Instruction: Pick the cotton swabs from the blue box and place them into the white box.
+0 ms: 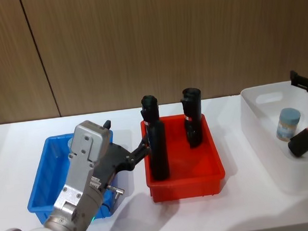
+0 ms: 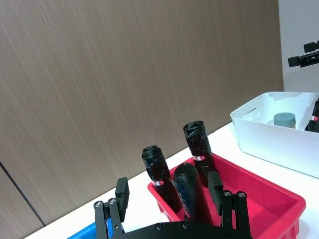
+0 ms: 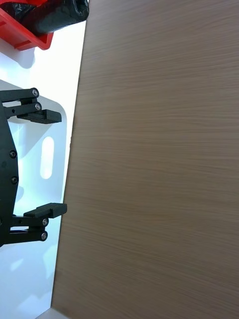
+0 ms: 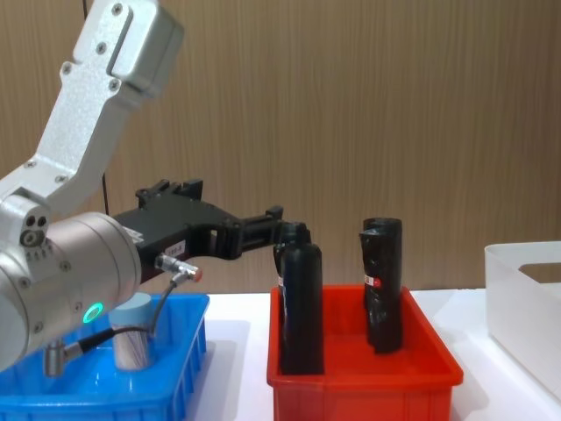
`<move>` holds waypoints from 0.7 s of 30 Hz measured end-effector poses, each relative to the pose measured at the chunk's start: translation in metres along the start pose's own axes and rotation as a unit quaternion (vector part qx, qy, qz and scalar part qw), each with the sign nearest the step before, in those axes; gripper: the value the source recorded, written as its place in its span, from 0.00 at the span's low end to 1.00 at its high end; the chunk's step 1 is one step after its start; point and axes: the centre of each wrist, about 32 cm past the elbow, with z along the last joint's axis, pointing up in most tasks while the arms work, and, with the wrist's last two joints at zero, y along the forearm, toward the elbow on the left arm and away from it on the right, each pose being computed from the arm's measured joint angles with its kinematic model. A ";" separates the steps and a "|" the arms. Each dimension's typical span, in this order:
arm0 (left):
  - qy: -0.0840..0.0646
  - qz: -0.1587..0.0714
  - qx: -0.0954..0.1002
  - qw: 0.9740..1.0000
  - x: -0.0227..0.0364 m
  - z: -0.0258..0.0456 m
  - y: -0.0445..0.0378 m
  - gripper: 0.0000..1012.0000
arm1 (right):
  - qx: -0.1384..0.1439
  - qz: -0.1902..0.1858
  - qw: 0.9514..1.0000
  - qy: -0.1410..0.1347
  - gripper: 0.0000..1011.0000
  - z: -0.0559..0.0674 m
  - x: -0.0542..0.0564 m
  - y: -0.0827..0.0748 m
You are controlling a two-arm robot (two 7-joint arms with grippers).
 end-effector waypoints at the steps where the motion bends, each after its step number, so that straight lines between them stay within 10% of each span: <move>1: 0.000 0.000 0.000 1.000 0.0000 0.0000 0.0000 0.99 | 0.000 0.000 1.000 0.000 0.99 0.000 0.000 0.000; 21: 0.000 0.000 0.000 1.000 0.0000 0.0000 0.0000 0.99 | 0.002 -0.001 1.000 0.001 0.99 -0.002 0.002 -0.001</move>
